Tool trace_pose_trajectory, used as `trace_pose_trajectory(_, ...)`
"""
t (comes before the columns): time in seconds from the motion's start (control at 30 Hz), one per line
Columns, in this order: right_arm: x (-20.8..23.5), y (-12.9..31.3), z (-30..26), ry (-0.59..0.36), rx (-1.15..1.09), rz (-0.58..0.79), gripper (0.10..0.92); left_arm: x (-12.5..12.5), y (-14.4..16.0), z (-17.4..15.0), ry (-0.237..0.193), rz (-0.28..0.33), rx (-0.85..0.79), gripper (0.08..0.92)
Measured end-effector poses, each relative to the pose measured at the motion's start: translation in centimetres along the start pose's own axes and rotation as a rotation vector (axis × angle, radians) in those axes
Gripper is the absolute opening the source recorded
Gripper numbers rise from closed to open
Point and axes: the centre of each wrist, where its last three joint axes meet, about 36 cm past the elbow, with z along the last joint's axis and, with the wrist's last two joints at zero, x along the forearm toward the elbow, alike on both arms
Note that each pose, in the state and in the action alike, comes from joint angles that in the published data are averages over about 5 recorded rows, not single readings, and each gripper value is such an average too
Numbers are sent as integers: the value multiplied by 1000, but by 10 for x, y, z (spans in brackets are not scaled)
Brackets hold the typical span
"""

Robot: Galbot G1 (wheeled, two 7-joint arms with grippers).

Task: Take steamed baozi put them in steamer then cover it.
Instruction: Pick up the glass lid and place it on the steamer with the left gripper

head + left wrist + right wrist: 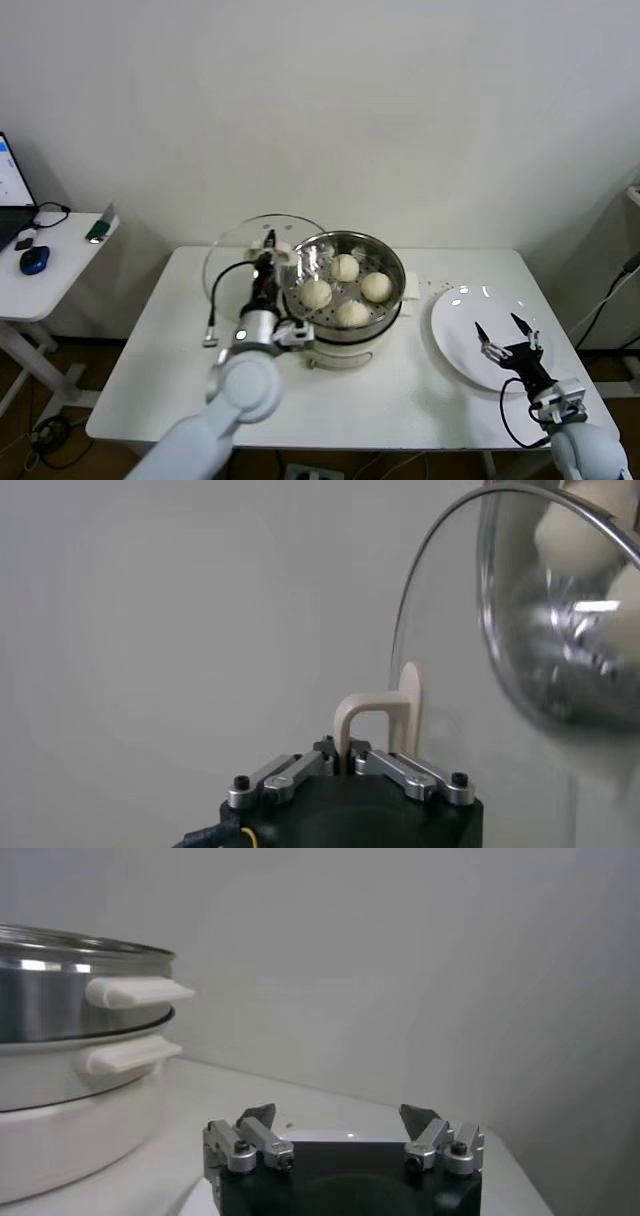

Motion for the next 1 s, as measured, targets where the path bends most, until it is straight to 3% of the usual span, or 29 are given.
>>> trace_pose_trajectory(0.5,6,-11,3,-2,13,25,823,-24,-18,-103,-57,39,51,150)
trace_pose_trajectory(1.0,4,-14,6,-2,21,21,823,-40,-44,-126,-40,86,12,150)
